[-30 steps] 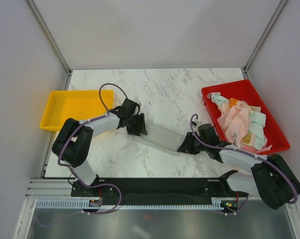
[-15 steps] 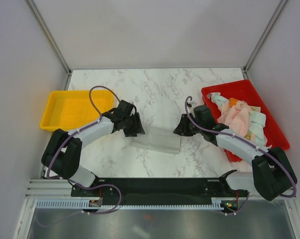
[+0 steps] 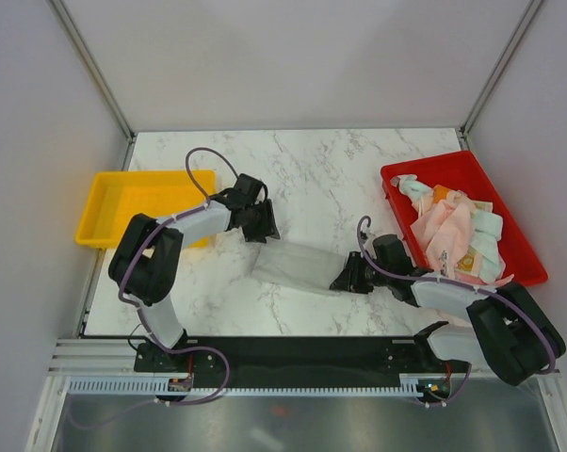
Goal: Fold and stack the towels
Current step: Fold the towel
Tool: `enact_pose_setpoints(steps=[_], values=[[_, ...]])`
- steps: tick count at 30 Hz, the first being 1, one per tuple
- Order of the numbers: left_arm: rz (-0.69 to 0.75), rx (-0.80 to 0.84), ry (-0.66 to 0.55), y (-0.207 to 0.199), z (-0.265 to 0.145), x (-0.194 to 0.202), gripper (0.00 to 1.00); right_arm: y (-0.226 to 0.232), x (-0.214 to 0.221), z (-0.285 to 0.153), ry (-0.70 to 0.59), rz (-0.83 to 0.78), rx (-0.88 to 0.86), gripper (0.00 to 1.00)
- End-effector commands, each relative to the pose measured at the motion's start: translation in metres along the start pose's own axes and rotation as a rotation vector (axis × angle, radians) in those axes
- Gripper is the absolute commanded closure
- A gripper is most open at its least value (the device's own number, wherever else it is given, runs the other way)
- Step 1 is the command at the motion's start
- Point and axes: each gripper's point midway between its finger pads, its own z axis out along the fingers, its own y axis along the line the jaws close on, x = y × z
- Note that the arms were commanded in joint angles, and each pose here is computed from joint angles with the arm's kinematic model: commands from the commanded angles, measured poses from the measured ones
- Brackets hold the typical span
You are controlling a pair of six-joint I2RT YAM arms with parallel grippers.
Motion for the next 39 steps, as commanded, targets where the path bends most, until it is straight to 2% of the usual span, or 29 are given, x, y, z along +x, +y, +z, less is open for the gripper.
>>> enact_pose_setpoints(steps=[1,8,12,15,18,22,24,29,30,34,39], values=[[0.013,0.019,-0.021,0.007,0.010,-0.016,0.48,0.002,-0.012,0.002,-0.087,-0.025,-0.022,0.71],[-0.020,-0.016,-0.041,0.016,0.003,-0.019,0.48,-0.016,-0.020,-0.007,-0.138,-0.077,0.096,0.65],[-0.052,-0.091,-0.087,0.028,-0.015,-0.027,0.46,-0.007,-0.058,-0.007,-0.190,-0.156,0.153,0.64],[-0.061,-0.114,-0.146,0.027,-0.036,-0.043,0.45,-0.016,-0.072,0.000,-0.163,-0.225,0.234,0.64],[-0.040,-0.065,-0.179,0.012,-0.060,-0.046,0.45,0.006,-0.088,0.000,-0.114,-0.278,0.203,0.63],[0.031,0.048,-0.152,-0.012,-0.080,-0.026,0.47,0.023,-0.082,-0.010,-0.075,-0.257,0.157,0.63],[0.042,0.070,-0.111,-0.010,-0.079,-0.008,0.50,0.035,-0.071,-0.015,-0.058,-0.214,0.091,0.64],[0.075,0.299,-0.011,-0.032,-0.083,0.035,0.54,0.054,-0.049,-0.016,-0.055,-0.124,-0.075,0.66],[0.084,0.325,0.004,-0.034,-0.082,0.042,0.55,0.045,-0.036,-0.014,-0.031,-0.098,-0.071,0.66],[0.059,0.282,0.038,-0.017,-0.063,0.060,0.58,0.030,-0.024,-0.008,-0.053,-0.070,-0.075,0.66],[-0.014,0.080,0.081,0.026,-0.030,0.074,0.59,-0.001,-0.007,-0.001,-0.048,-0.066,0.002,0.66]])
